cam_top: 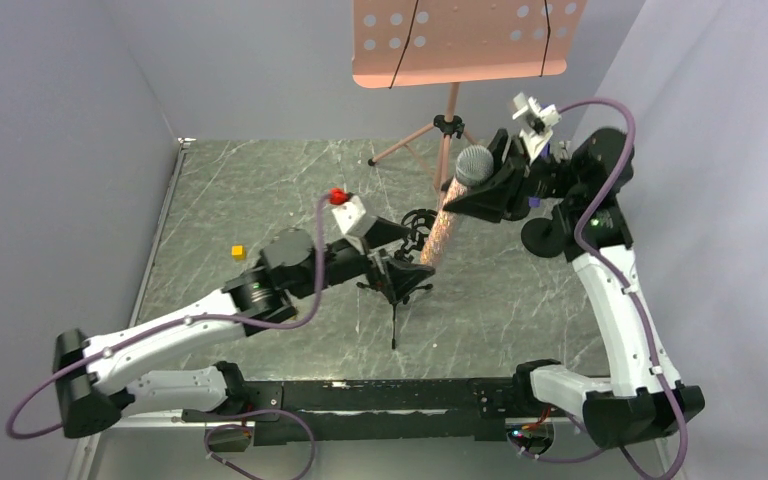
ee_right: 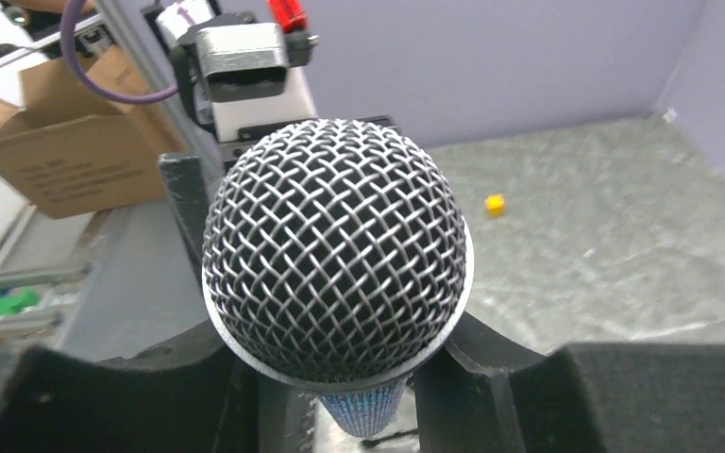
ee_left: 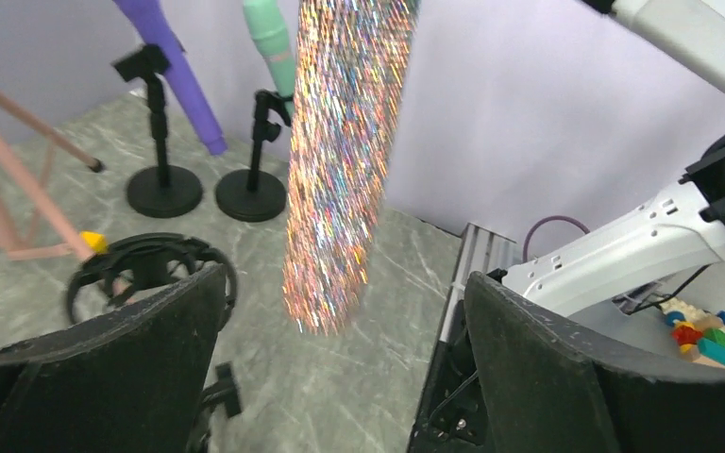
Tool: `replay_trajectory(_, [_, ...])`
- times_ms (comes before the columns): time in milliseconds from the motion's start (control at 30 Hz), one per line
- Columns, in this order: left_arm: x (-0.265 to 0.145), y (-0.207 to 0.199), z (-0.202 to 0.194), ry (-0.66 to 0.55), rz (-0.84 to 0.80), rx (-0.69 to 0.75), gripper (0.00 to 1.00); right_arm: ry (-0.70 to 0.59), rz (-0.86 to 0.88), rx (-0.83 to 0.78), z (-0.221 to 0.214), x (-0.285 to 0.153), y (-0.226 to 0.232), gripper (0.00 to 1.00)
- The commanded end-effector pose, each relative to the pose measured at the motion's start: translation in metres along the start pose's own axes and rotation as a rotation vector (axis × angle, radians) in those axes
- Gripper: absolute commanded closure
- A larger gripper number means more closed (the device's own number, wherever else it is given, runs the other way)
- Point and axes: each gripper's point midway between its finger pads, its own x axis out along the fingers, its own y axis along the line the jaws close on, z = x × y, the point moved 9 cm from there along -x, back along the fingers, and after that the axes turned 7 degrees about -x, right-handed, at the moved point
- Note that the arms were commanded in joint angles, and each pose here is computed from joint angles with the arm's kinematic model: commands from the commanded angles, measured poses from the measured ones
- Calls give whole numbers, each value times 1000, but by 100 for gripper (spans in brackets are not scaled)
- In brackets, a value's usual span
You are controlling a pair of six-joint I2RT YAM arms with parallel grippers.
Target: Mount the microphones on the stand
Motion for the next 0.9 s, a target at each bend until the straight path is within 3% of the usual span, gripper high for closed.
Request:
replay_trajectory(0, [-43,7,18,-22,140,80,1,74,-147,-155,14,-2,-17,94])
replay_trajectory(233, [-92,38,-16,159,320,89,1,116,-281,-223,14,-2,-47,94])
replay_trajectory(867, [-102,60,-84,216,374,-67,1,147,-249,-183,0,24,-75,94])
